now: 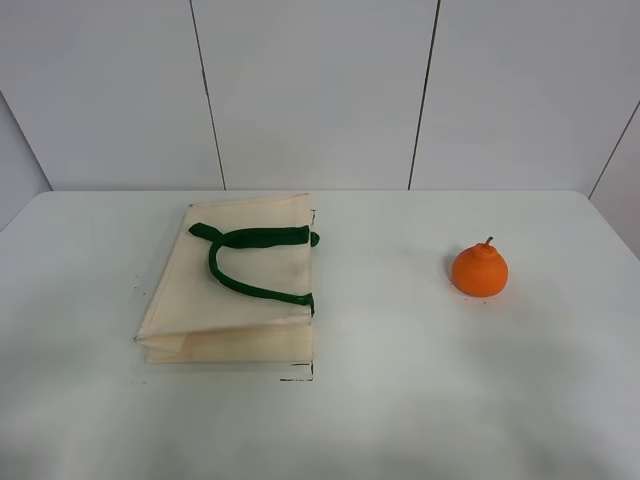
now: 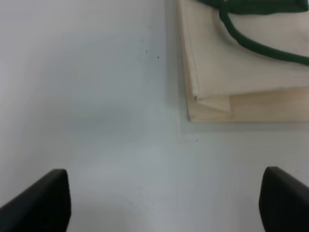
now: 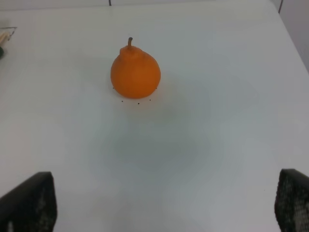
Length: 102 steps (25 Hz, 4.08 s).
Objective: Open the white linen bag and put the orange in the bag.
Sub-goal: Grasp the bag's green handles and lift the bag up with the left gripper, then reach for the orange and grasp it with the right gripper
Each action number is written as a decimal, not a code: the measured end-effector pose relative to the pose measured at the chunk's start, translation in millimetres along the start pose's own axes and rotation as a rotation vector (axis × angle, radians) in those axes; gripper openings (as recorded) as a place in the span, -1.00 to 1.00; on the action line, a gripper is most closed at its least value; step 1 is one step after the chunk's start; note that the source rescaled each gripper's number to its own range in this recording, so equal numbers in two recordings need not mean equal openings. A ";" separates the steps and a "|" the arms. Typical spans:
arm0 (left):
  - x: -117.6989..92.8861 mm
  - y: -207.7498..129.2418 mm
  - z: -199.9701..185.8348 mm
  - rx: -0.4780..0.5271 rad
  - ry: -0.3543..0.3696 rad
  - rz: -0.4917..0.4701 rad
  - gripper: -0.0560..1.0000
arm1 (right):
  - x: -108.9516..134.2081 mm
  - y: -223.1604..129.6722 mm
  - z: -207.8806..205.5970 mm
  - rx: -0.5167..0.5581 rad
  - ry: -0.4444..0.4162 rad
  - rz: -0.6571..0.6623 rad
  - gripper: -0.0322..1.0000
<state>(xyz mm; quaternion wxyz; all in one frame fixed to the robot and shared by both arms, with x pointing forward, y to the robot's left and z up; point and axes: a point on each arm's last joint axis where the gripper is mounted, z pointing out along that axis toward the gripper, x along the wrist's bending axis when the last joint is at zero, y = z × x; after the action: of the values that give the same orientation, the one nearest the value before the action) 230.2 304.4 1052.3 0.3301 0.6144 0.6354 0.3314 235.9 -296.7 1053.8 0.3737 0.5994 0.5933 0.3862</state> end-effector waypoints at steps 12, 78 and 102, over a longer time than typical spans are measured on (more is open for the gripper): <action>-9.8 143.1 80.1 0.407 -0.006 -0.002 1.00 | 0.0 0.0 0.0 0.000 0.000 0.000 1.00; -144.1 260.2 367.8 0.666 -0.075 -0.013 -0.89 | 0.0 0.0 0.0 0.000 0.000 0.000 1.00; -137.8 331.1 270.6 0.399 -0.208 -0.030 -0.89 | 4.5 162.0 237.8 0.576 0.079 0.005 1.00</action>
<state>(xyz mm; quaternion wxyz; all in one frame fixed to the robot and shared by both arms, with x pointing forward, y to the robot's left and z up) 643.7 179.2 1175.6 0.2708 0.6889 0.6598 0.1293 519.8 -292.5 1100.3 0.1638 0.6668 0.6911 0.2259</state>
